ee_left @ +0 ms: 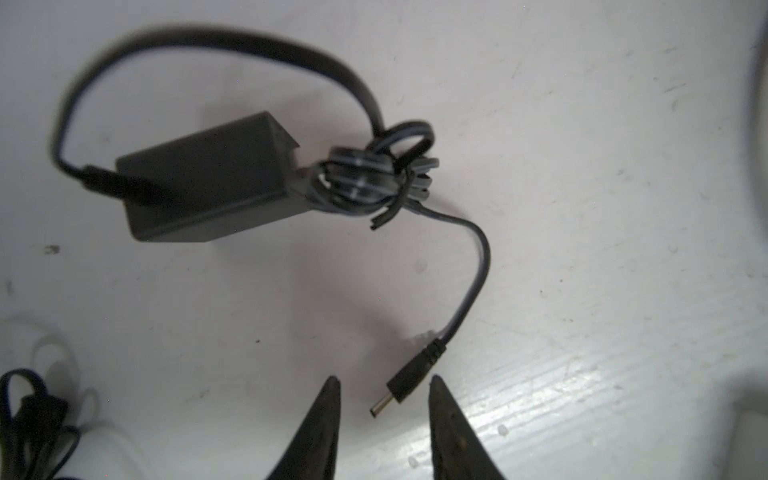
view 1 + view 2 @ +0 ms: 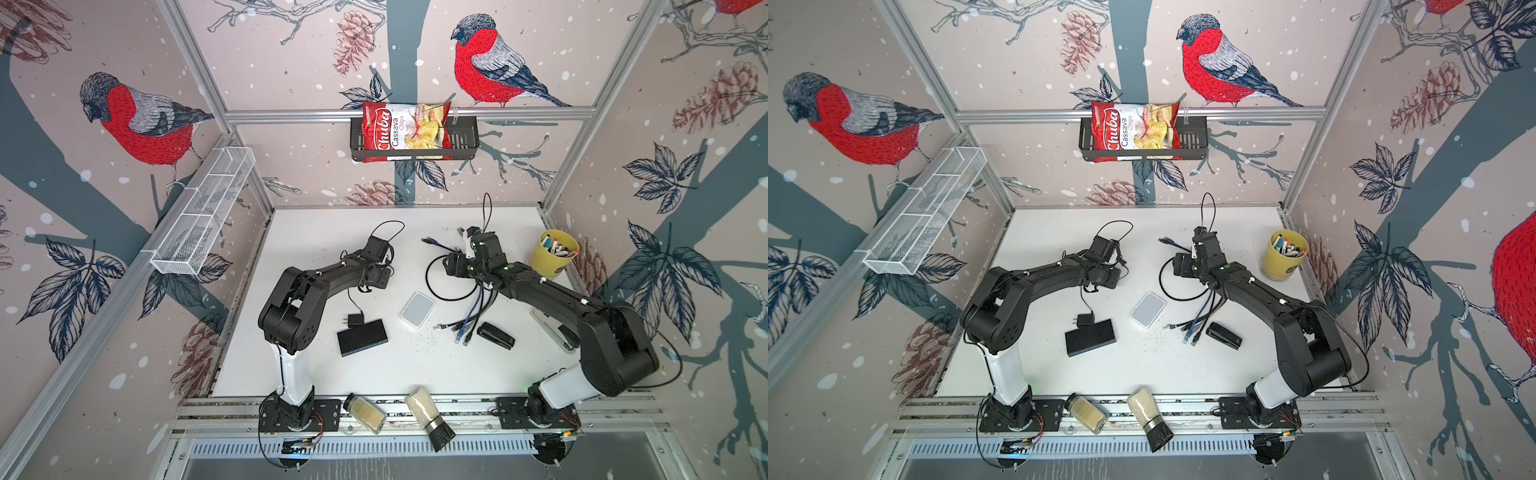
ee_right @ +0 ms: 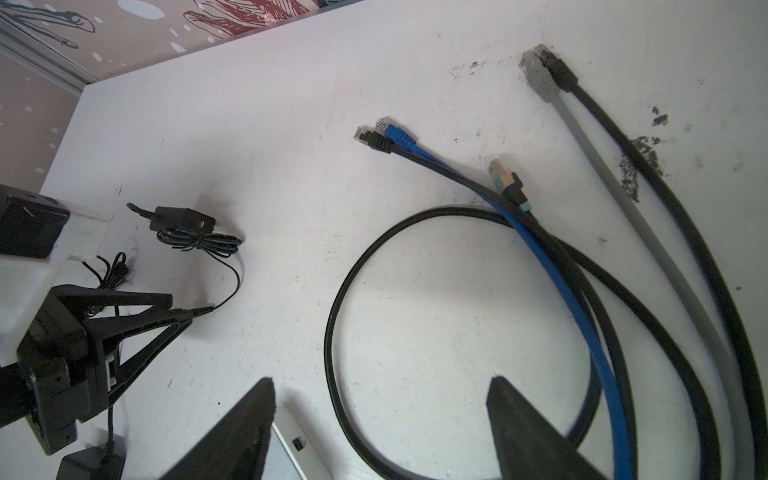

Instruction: Insert the plug into the switch port

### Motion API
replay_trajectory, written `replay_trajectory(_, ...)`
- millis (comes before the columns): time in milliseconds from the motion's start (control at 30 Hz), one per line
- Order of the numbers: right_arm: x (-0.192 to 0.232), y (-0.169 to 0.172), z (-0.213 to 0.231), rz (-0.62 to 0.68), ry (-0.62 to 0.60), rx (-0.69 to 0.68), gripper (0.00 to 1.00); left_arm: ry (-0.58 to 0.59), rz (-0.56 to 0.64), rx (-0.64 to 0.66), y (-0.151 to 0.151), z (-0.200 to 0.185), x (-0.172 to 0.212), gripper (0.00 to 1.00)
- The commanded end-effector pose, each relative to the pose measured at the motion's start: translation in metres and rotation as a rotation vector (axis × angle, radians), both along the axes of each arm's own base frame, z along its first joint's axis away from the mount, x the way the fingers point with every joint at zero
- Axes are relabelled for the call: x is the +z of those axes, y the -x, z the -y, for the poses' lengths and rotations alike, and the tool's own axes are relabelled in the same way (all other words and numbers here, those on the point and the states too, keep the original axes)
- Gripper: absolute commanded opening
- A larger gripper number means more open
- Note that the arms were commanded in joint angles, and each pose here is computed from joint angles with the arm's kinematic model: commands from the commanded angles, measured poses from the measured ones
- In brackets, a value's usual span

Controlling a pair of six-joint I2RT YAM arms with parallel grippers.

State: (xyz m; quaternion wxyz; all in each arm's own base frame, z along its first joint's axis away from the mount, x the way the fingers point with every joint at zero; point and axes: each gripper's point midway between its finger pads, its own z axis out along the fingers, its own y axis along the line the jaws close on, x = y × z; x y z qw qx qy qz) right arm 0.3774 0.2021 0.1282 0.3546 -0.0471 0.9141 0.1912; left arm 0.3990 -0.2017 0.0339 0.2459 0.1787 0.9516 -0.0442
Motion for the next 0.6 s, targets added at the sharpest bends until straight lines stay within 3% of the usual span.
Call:
replay_trajectory(0, 0.001, -0.001, -0.002, 0.003, -0.001, 0.011, 0.81, -0.011, -0.028, -0.027, 0.003, -0.001, -0.004, 0.32)
replay_trajectory(167, 0.001, 0.000, -0.002, 0.001, -0.001, 0.014, 0.81, -0.003, -0.048, -0.043, 0.005, 0.002, -0.008, 0.31)
replay_trajectory(567, 0.000, 0.000, -0.002, 0.000, 0.004, 0.018, 0.80, -0.010, -0.098, -0.051, 0.011, 0.002, -0.019, 0.16)
